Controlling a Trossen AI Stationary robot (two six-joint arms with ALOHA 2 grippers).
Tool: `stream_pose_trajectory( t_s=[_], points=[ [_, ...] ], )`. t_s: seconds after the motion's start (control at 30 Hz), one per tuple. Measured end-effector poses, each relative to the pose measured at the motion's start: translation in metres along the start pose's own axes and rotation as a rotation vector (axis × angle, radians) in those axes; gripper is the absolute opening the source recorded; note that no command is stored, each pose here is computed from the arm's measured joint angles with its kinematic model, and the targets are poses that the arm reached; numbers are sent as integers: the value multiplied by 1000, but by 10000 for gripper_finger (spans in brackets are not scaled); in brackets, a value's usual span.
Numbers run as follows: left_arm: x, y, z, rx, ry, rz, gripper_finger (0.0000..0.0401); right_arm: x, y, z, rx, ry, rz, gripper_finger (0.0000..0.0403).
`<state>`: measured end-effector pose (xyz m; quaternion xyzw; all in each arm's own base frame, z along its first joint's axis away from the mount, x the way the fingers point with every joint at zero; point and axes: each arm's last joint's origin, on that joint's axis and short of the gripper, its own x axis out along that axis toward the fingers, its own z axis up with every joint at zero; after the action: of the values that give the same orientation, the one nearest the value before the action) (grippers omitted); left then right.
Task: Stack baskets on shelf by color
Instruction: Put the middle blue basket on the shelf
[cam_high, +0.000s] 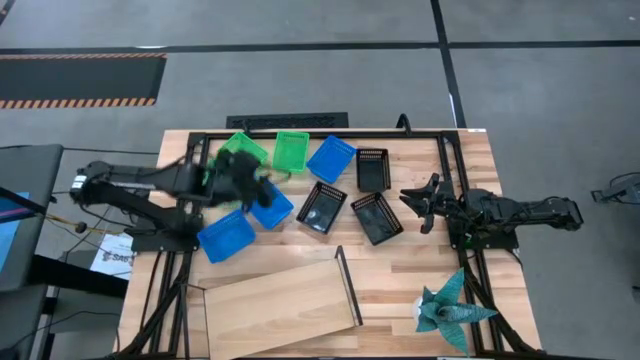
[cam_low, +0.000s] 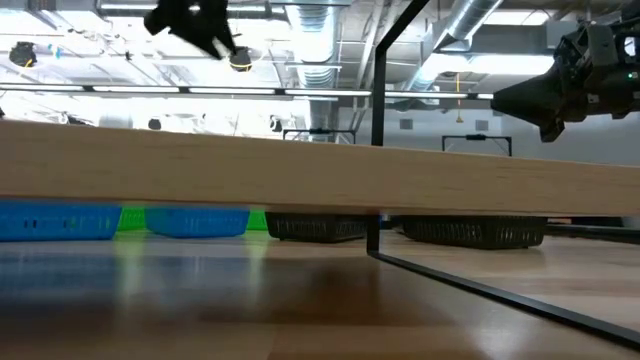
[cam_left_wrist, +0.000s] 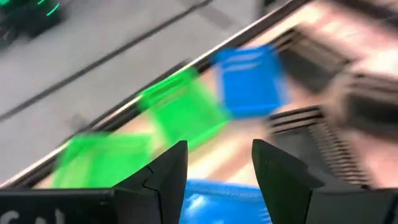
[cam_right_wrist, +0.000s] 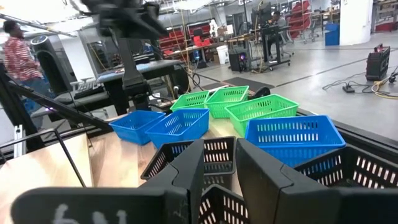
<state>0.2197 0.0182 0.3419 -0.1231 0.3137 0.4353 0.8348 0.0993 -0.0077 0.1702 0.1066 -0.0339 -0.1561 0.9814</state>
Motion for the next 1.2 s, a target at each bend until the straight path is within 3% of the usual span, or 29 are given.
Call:
stream_pose_trajectory(
  t_s=[0.23, 0.4, 0.57, 0.73, 0.97, 1.2],
  points=[
    [30, 64, 13, -116, 228, 187, 172, 0, 0, 0, 0, 1, 0, 118],
    [55, 99, 11, -193, 344, 184, 188, 0, 0, 0, -8, 1, -1, 118],
    [82, 118, 1, -206, 490, 235, 216, 0, 0, 0, -9, 3, 0, 118],
    [104, 122, -12, -221, 632, 331, 242, 0, 0, -1, -14, 18, -3, 118],
    [124, 121, -26, -139, 776, 439, 245, 0, 0, -2, -18, 27, -5, 118],
    [130, 92, -26, -126, 767, 240, 245, 0, 0, -2, -18, 27, -5, 118]
  ],
)
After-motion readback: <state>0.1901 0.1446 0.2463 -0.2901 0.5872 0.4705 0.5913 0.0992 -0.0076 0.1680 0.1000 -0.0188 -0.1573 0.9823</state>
